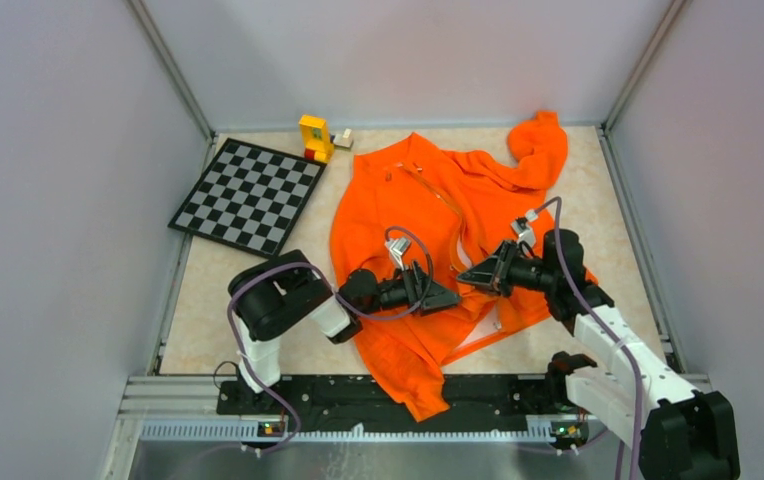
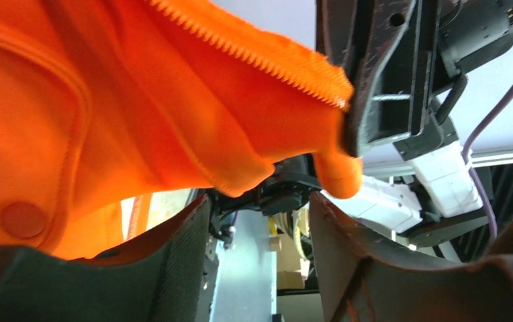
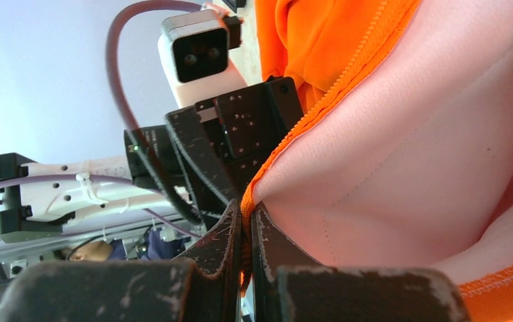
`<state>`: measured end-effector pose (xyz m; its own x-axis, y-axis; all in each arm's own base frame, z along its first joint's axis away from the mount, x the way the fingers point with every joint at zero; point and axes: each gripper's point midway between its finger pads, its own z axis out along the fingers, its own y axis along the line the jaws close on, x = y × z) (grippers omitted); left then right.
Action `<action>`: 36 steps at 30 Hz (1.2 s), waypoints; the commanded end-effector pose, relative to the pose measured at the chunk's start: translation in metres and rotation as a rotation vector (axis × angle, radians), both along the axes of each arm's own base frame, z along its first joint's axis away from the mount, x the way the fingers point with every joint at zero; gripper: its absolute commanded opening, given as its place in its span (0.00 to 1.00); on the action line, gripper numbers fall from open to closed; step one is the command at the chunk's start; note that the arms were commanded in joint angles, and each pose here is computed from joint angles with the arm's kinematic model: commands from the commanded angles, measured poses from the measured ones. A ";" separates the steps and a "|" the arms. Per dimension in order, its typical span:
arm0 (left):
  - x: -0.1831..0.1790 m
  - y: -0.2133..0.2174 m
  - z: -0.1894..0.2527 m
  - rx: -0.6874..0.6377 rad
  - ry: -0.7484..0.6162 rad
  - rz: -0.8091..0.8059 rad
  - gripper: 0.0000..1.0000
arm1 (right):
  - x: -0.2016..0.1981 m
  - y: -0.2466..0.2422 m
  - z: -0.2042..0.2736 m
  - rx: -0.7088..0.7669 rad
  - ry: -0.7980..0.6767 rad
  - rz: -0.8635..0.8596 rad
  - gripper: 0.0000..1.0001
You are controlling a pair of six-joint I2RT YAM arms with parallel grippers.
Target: Zip up the jacket
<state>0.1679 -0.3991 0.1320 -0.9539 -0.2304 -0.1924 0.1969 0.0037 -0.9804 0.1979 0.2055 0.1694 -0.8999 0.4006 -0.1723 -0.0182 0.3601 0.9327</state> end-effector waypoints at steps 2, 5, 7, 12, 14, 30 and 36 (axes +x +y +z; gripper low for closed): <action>-0.008 -0.002 0.071 -0.213 -0.180 0.014 0.65 | 0.004 -0.005 0.002 -0.033 -0.042 -0.022 0.00; -0.009 -0.003 0.075 -0.227 -0.181 0.013 0.63 | 0.004 -0.005 0.000 -0.032 -0.042 -0.020 0.00; -0.008 -0.003 0.077 -0.239 -0.177 0.015 0.59 | 0.003 -0.005 -0.003 -0.030 -0.036 -0.020 0.00; -0.006 -0.002 0.076 -0.236 -0.177 0.036 0.68 | 0.001 -0.005 -0.002 -0.028 -0.040 -0.017 0.00; -0.004 -0.003 0.077 -0.231 -0.177 0.043 0.68 | 0.000 -0.005 -0.003 -0.032 -0.043 -0.015 0.00; -0.005 -0.016 0.076 -0.211 -0.142 -0.001 0.38 | -0.004 -0.009 -0.017 -0.070 -0.028 -0.015 0.00; -0.006 -0.014 0.066 -0.183 -0.130 0.007 0.22 | -0.002 -0.009 -0.015 -0.072 -0.036 -0.023 0.00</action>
